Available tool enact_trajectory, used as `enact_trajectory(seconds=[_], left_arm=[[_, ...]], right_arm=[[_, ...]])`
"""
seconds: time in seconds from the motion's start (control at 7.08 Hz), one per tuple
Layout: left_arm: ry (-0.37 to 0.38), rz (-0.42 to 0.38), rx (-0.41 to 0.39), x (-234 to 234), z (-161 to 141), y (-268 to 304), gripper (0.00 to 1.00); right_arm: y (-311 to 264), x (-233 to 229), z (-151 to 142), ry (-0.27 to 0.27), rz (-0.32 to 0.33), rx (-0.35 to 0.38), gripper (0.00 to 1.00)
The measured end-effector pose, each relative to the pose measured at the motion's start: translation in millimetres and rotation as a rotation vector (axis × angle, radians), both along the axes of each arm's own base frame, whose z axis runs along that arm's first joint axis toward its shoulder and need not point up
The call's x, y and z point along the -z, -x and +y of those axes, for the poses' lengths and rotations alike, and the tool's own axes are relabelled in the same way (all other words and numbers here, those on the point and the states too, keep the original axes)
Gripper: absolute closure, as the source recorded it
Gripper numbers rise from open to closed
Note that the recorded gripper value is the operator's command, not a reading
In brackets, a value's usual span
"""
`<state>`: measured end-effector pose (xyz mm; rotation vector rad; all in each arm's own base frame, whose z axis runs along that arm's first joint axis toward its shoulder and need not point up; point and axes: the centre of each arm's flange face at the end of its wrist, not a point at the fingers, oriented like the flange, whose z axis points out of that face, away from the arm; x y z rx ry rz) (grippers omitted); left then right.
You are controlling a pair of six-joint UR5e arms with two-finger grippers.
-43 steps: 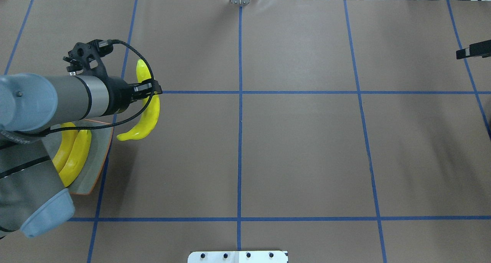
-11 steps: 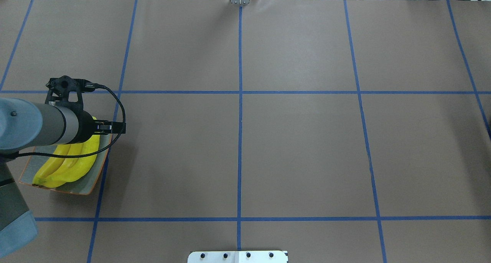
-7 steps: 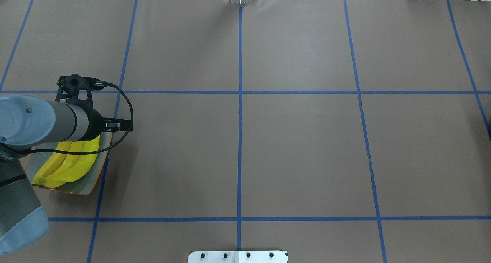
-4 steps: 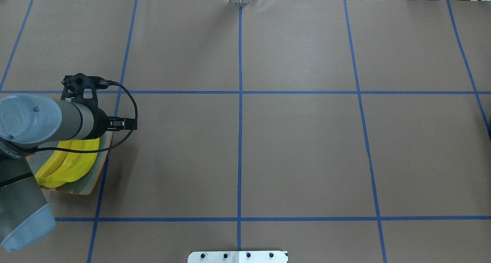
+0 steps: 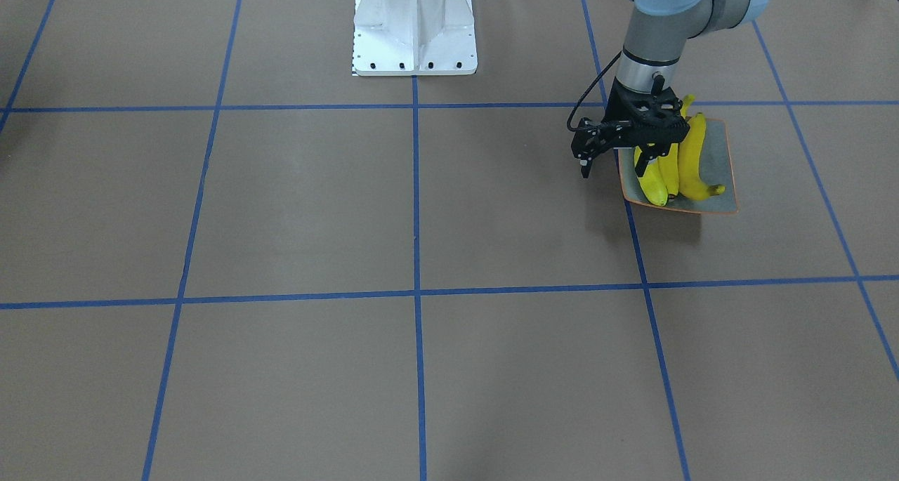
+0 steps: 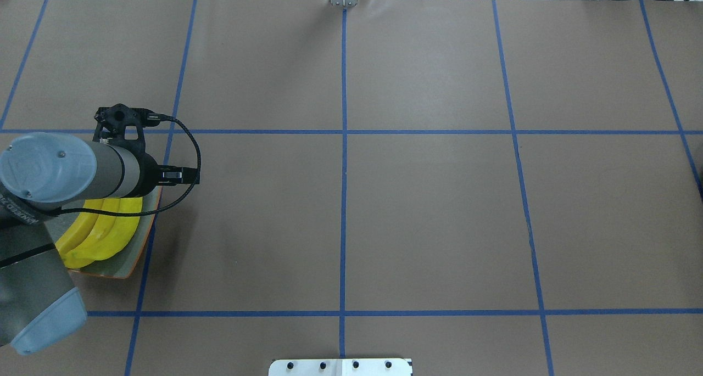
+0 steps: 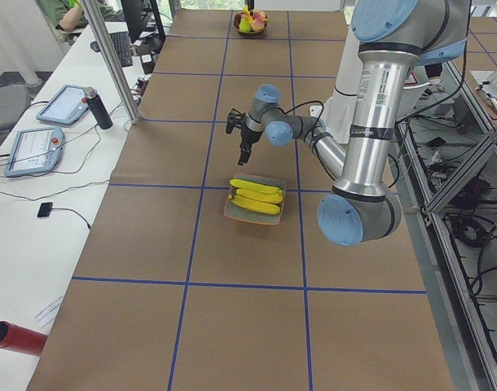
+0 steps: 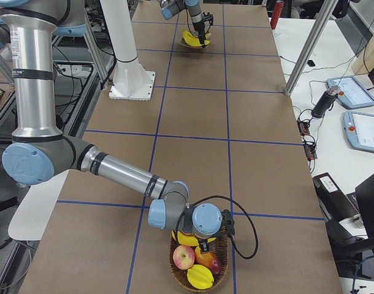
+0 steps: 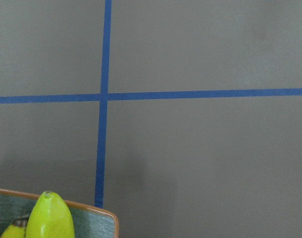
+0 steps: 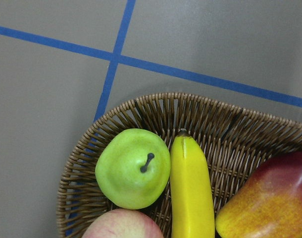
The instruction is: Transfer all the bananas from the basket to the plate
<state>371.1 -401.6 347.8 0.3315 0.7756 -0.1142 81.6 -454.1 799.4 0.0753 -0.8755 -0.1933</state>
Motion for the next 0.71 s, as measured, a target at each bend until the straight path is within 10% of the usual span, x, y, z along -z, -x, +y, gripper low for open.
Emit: enact_trajectory(seconds=[0.71], left_arm=[[0.007,-0.018,-0.003,-10.5,-4.7,-8.0,0.00]], right_arm=[[8.7,-24.1,10.7,0.052,0.007,0.021,0.22]])
